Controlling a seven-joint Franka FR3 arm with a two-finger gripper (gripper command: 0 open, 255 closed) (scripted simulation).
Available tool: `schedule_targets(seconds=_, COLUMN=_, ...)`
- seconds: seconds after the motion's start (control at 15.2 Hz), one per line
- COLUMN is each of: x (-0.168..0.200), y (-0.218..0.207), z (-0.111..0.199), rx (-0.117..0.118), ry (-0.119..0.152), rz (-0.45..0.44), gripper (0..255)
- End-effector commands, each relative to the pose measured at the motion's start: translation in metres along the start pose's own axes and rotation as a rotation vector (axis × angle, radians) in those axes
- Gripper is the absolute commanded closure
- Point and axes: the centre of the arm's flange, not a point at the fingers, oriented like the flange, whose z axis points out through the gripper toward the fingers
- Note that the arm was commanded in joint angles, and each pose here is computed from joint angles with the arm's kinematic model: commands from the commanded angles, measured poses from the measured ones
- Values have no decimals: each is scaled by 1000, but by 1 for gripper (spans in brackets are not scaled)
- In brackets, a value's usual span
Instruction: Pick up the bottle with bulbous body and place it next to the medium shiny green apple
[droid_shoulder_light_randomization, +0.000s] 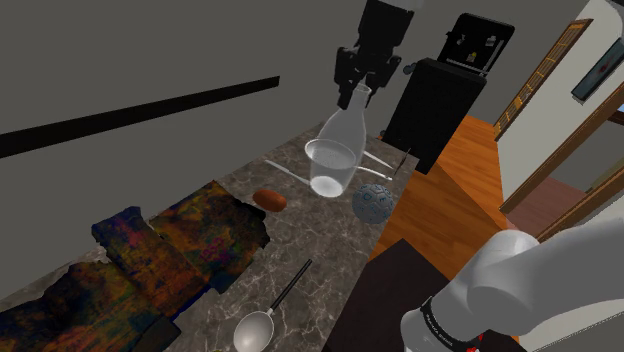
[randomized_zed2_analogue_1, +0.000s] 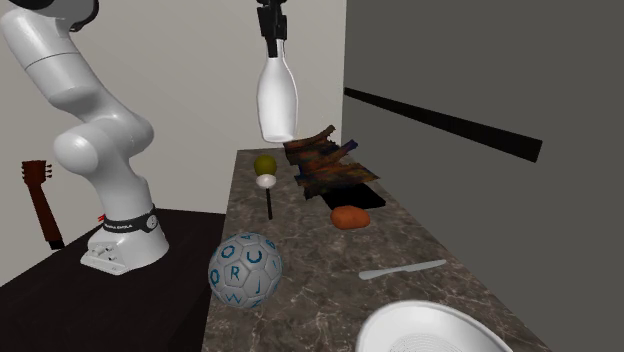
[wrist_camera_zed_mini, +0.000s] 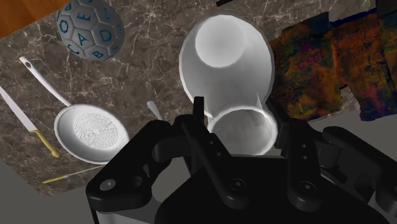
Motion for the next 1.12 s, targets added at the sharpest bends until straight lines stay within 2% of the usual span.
schedule_targets(seconds=0.0, x=-15, y=-24, z=3, rx=0, ry=0, rz=2, gripper=255)
schedule_targets(seconds=1.06, x=-123, y=-203, z=33, rx=0, ry=0, rz=2, gripper=255)
